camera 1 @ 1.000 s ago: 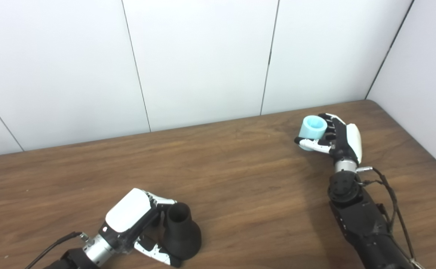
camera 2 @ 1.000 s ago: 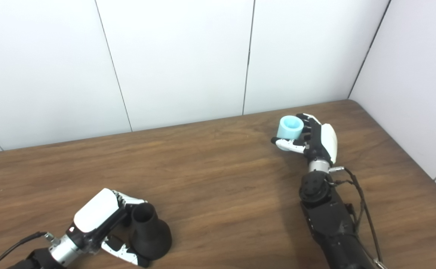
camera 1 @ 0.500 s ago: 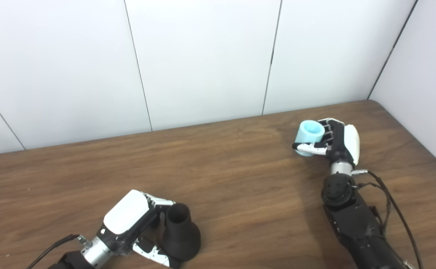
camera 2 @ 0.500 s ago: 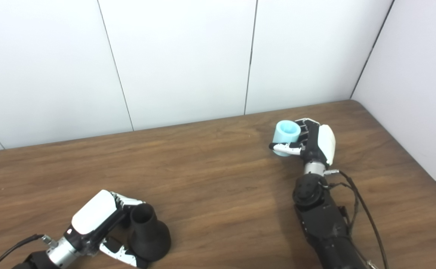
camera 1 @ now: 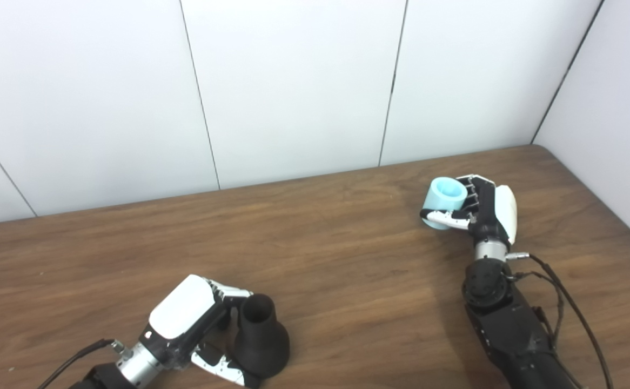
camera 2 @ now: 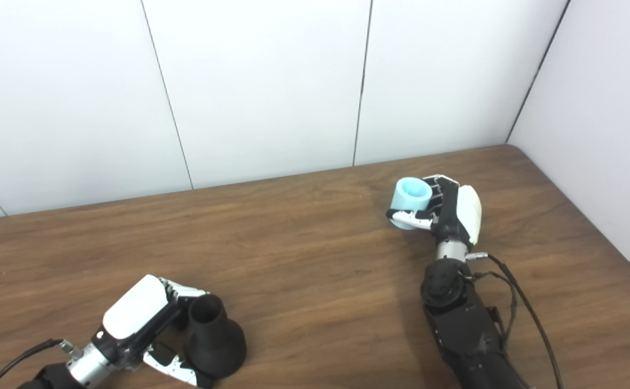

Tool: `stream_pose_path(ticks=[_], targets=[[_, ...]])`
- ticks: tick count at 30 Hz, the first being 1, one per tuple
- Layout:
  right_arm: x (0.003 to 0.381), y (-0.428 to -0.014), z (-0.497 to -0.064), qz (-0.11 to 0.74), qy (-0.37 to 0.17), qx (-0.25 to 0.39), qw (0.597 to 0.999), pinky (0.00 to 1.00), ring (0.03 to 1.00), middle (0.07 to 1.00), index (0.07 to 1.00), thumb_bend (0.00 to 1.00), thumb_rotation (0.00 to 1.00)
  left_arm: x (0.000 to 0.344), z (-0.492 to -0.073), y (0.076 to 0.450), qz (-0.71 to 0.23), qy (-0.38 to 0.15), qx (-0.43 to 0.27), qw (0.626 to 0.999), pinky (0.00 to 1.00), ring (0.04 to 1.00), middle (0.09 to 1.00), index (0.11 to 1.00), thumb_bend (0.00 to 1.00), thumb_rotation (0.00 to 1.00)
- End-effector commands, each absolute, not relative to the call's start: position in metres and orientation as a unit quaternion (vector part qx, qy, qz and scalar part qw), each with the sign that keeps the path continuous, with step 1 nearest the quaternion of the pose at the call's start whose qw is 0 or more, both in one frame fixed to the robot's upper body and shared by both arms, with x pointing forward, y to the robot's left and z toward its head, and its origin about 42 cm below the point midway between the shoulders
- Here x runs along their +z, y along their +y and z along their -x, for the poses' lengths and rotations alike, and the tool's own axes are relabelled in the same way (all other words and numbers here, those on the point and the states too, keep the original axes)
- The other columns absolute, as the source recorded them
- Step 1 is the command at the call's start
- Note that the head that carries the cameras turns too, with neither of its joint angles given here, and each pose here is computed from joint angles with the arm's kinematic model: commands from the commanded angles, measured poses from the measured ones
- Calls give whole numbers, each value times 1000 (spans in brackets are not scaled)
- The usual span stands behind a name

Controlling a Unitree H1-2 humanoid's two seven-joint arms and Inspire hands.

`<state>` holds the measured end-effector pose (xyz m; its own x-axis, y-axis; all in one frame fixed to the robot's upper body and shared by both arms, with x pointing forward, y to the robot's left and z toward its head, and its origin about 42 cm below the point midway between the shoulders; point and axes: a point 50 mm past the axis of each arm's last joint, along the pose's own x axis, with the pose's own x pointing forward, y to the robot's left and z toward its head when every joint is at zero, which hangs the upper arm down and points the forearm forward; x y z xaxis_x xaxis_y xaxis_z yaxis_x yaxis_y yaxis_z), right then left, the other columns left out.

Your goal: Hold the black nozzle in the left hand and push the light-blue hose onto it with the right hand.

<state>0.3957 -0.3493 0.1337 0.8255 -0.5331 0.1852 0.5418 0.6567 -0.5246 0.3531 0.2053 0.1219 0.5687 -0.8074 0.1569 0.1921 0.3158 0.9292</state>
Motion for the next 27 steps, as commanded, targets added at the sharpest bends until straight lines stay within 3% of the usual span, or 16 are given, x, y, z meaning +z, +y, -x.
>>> stream_pose_path(ticks=[1,2,5,13,20,27], targets=[[148,-342,-397,293,-35,-280,914,308,377,445,505,528,0,91,-332,218,-492,-268,-362,745,178,234,457,485,523,0],[150,-340,-394,293,-39,-275,915,309,377,446,506,528,0,91,-332,218,-491,-267,-362,746,180,235,423,493,519,0],[162,-334,-387,303,-58,-251,918,315,377,446,508,527,0,92,-331,215,-490,-268,-364,746,166,217,468,483,524,0],[209,-314,-367,357,-135,-179,907,289,377,458,543,513,0,91,-329,204,-486,-268,-371,744,171,223,473,481,525,0],[245,-294,-353,347,-193,-128,909,306,395,460,546,513,0,84,-330,191,-486,-264,-376,743,167,220,473,481,525,0],[257,-274,-345,337,-248,-67,906,311,400,466,545,514,0,76,-332,179,-484,-249,-378,749,153,212,472,480,524,0]])
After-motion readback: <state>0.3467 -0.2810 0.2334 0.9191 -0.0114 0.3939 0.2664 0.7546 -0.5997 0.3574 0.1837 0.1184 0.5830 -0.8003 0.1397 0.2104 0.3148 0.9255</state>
